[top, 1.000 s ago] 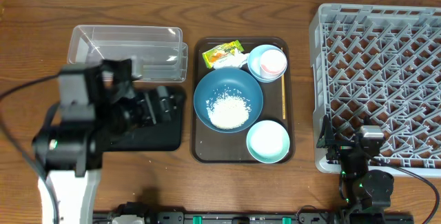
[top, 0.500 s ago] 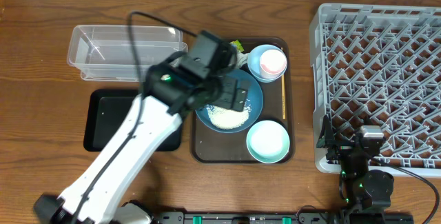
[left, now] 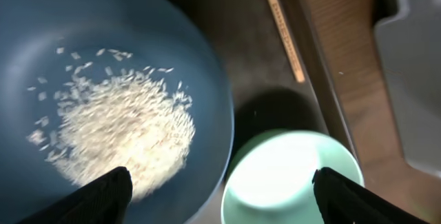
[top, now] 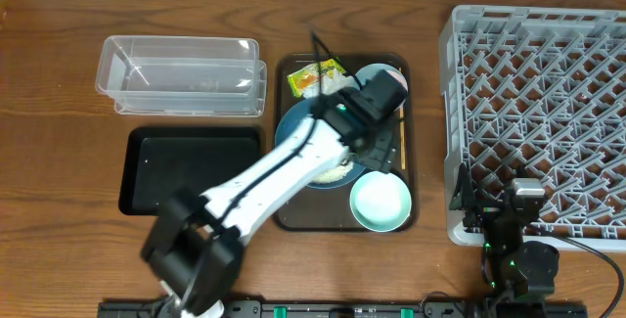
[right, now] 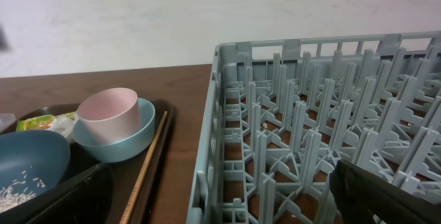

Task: Sort waste into correct bins and load items into the dishwasher rack
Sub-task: 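Grasp the rim of the blue bowl with the left gripper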

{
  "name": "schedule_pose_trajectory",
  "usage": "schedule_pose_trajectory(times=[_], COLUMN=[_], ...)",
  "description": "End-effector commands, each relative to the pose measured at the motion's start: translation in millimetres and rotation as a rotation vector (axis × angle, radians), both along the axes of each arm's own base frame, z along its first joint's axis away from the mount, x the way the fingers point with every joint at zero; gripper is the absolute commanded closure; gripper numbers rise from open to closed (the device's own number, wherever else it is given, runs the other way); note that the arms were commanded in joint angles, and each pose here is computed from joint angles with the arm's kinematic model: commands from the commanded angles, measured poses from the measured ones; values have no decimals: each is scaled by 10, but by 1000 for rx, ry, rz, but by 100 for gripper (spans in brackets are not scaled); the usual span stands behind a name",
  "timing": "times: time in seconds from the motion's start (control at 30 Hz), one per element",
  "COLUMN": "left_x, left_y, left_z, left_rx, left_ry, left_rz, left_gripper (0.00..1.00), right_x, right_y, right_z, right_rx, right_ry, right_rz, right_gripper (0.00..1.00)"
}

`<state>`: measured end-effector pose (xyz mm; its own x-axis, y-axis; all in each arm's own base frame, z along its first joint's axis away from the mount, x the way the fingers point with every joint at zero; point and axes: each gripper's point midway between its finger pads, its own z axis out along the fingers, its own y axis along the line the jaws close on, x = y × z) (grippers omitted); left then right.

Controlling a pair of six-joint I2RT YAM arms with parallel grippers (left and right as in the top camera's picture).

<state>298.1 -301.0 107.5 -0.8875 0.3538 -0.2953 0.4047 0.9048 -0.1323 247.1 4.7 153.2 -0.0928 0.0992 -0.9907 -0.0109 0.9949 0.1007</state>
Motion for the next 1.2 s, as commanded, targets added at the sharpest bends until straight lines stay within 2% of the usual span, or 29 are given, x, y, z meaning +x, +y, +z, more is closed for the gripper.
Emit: schedule_pose_trajectory(times=[0.0, 0.2, 0.47, 0.8, 1.17], left_x=[194, 330, 402, 381, 333], left_y=[18, 14, -74, -144, -194], left_z=[-59, -256, -516, -752, -844], left_rx=[29, 46, 23, 44, 56], left_ry=[-51, -67, -40, -23, -16], left_rz=[104, 206, 308, 297, 281], left_gripper=[16, 26, 33, 36, 46], right_x=[-1, -1, -1, -1, -1], right_y=[-18, -19, -18, -18, -18], right_z=[-14, -14, -14, -13, -15], right_rx=[-12, -12, -12, -12, -12], right_ry=[4, 4, 4, 4, 5], right_rz=[-6, -6, -6, -6, -6], right_gripper=[1, 1, 1, 1, 1])
